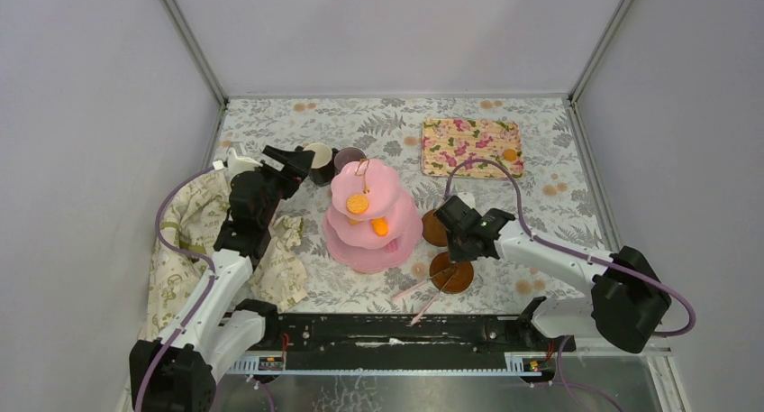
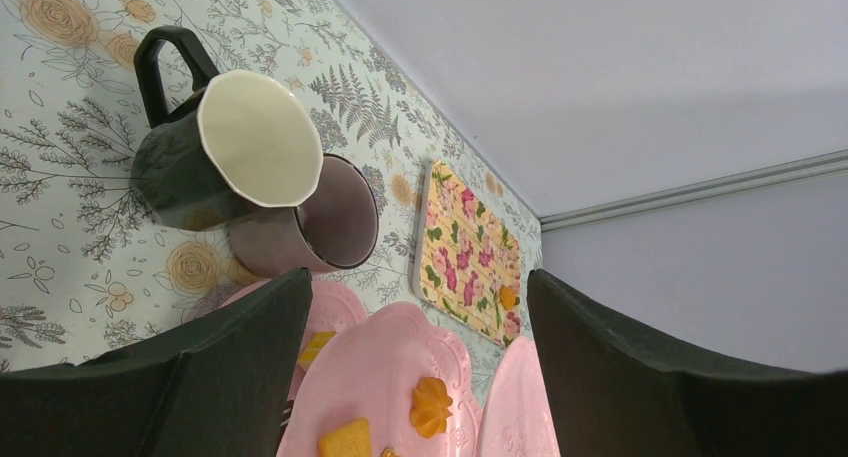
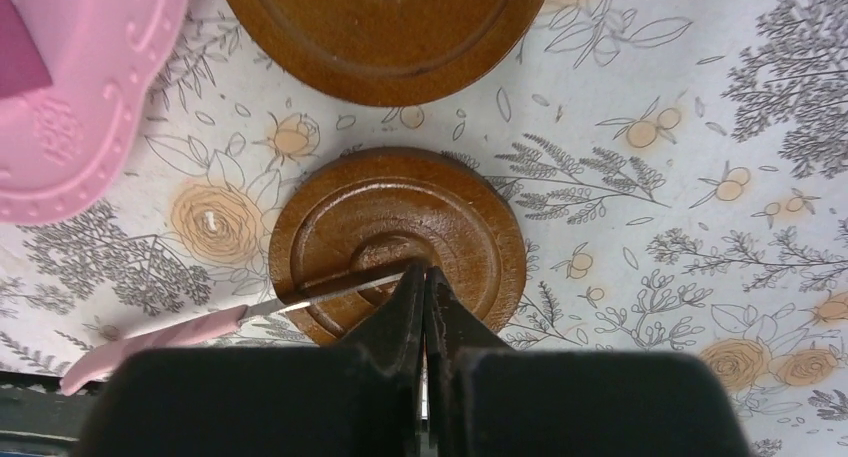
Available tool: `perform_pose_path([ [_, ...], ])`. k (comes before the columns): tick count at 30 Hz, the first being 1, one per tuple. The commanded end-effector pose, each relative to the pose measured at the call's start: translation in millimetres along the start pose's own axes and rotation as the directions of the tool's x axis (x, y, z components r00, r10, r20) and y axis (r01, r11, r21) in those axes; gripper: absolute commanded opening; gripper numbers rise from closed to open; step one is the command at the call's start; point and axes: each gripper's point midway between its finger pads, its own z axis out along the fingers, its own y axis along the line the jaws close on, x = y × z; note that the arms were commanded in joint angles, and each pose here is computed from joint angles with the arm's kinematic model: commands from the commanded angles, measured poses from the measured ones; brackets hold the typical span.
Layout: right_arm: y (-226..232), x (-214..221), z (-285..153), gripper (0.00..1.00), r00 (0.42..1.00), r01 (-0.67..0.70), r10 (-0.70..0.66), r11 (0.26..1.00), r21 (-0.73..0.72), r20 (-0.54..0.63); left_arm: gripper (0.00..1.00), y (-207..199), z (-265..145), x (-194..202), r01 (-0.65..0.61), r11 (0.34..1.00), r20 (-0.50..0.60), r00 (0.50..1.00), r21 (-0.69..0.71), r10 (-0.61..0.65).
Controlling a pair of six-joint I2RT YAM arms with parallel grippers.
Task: Serve the afternoon tea
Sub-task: Adjust the clamp on the coaster.
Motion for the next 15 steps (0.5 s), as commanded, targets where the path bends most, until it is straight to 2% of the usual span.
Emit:
perform_pose_path([
  [1,-4,-30,-18,0.0,0.995,-0.066,0.065,0.998,0.003,0.08,0.86,-1,1,-6,-0.003,1.0,0.03,1.0,0.01,0.003],
  [5,-6,-42,-23,0.0,0.99,-0.091,0.092,0.996,-0.01,0.102,0.86,0,1,-5,-0.004,1.0,0.028,1.0,0.007,0.004],
  [10,-4,-39,-24,0.0,0.995,-0.07,0.071,0.997,-0.027,0.072,0.86,1,-1,-6,-0.006,1.0,0.032,0.999,0.004,0.006],
  [13,-4,-35,-29,0.1,0.997,-0.041,0.043,0.998,-0.04,0.056,0.86,1,-1,-6,-0.008,1.0,0.036,0.999,0.004,0.008],
  [15,3,-31,-33,0.26,0.999,-0.015,0.02,0.995,-0.094,0.043,0.86,2,-1,-6,-0.006,1.0,0.035,0.999,0.004,0.006],
])
